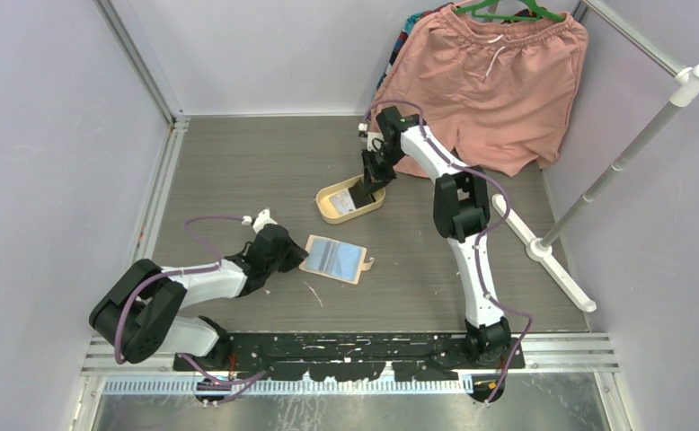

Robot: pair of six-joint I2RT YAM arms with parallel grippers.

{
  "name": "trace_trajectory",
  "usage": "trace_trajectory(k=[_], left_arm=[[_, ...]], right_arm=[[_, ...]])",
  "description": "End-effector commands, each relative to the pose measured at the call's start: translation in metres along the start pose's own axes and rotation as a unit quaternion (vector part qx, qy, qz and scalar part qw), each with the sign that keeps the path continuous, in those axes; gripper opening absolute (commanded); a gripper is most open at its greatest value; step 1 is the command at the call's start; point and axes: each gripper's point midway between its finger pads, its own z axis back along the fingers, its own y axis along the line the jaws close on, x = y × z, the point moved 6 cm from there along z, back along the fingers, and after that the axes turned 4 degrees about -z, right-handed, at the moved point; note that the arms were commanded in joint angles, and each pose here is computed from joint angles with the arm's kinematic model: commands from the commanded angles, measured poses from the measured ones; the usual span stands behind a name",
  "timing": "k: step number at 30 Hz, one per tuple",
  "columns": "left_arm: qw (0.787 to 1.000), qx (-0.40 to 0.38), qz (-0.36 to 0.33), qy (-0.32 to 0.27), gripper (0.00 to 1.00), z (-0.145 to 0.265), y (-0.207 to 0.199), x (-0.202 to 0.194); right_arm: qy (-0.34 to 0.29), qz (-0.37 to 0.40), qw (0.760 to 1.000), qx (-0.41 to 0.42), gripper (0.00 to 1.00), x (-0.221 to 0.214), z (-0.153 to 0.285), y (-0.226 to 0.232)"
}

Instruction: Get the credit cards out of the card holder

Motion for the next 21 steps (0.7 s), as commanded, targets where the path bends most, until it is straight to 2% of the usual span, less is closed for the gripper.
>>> trace_trajectory(k=[1, 4, 9, 13, 21], left_arm=[[0.984, 0.13, -0.052, 0.111, 0.0, 0.013, 0.068, -0.05], [0.984, 0.129, -0.052, 0.111, 0.0, 0.013, 0.067, -0.05], [0.984, 0.128, -0.052, 0.111, 0.0, 0.013, 0.067, -0.05], [0.984, 0.126, -0.053, 0.11, 0.0, 0.013, 0.066, -0.049], [0.985, 0.123, -0.054, 0.108, 0.0, 0.013, 0.064, -0.048]], right_arm=[[-0.028, 0.013, 0.999, -0.042, 0.14, 0.008, 0.017, -0.007], [-0.033, 0.014, 0.998, -0.047, 0.25, 0.009, 0.021, -0.006], [-0.048, 0.015, 0.997, -0.054, 0.35, 0.013, 0.036, -0.004], [-0.071, 0.02, 0.996, -0.054, 0.51, 0.018, 0.054, 0.006], [-0.164, 0.043, 0.985, -0.035, 0.56, 0.026, 0.103, 0.05]])
